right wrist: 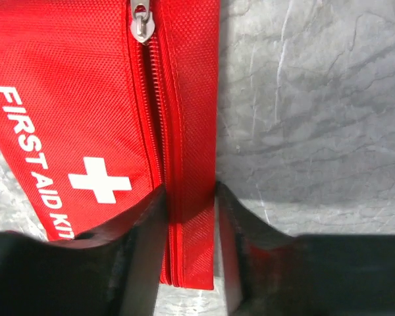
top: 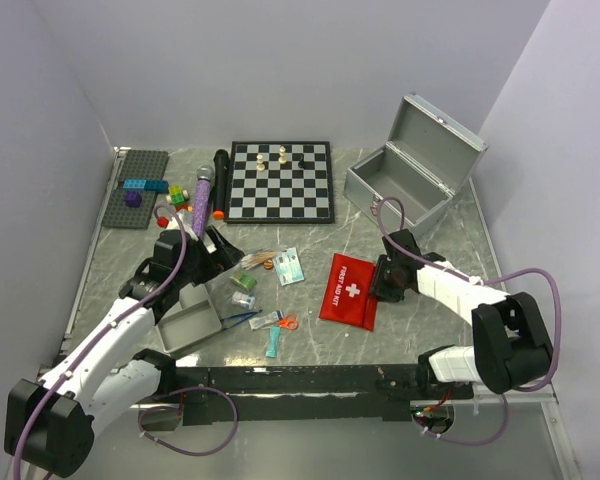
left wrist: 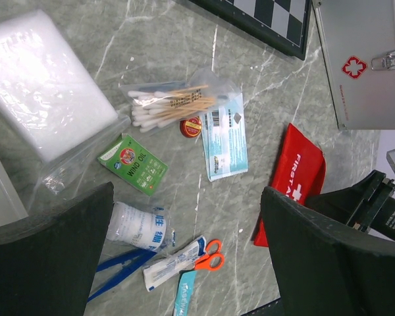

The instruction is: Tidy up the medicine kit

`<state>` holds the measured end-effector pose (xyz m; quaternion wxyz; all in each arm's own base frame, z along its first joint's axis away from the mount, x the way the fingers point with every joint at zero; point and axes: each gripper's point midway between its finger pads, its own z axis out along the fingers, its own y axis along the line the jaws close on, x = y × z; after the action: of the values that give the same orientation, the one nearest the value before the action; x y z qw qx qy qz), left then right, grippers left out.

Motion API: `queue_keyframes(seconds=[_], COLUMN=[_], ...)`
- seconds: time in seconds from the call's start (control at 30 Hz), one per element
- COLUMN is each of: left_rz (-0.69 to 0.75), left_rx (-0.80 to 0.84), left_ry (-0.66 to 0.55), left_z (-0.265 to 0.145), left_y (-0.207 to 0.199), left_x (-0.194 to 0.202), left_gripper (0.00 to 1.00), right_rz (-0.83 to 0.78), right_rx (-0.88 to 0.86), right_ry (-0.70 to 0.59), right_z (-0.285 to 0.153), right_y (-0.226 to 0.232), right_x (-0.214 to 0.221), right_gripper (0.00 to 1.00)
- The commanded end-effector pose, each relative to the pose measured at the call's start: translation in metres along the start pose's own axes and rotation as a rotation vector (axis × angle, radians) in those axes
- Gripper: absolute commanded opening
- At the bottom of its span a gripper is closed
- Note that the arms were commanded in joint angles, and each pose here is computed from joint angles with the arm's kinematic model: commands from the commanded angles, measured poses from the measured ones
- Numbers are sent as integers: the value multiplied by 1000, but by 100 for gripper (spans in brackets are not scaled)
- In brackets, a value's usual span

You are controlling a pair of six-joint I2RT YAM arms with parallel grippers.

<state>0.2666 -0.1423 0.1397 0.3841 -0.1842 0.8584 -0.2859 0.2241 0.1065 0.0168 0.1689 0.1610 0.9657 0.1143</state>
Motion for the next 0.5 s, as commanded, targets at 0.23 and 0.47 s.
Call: queue_keyframes(seconds=[0.23, 0.47], left_rz=[-1, 55], left_rx=[44, 100], left_ry=[-20, -50], left_z=[-3, -16], left_y=[-15, -41], left_x=[-10, -30], left_gripper=[97, 96], right_rz=[-121, -506], right_rx=[13, -92], right_ry=[-121, -395], right_z=[-17, -77], right_y=[11, 96], right_x=[-25, -54], right_gripper=[0, 0])
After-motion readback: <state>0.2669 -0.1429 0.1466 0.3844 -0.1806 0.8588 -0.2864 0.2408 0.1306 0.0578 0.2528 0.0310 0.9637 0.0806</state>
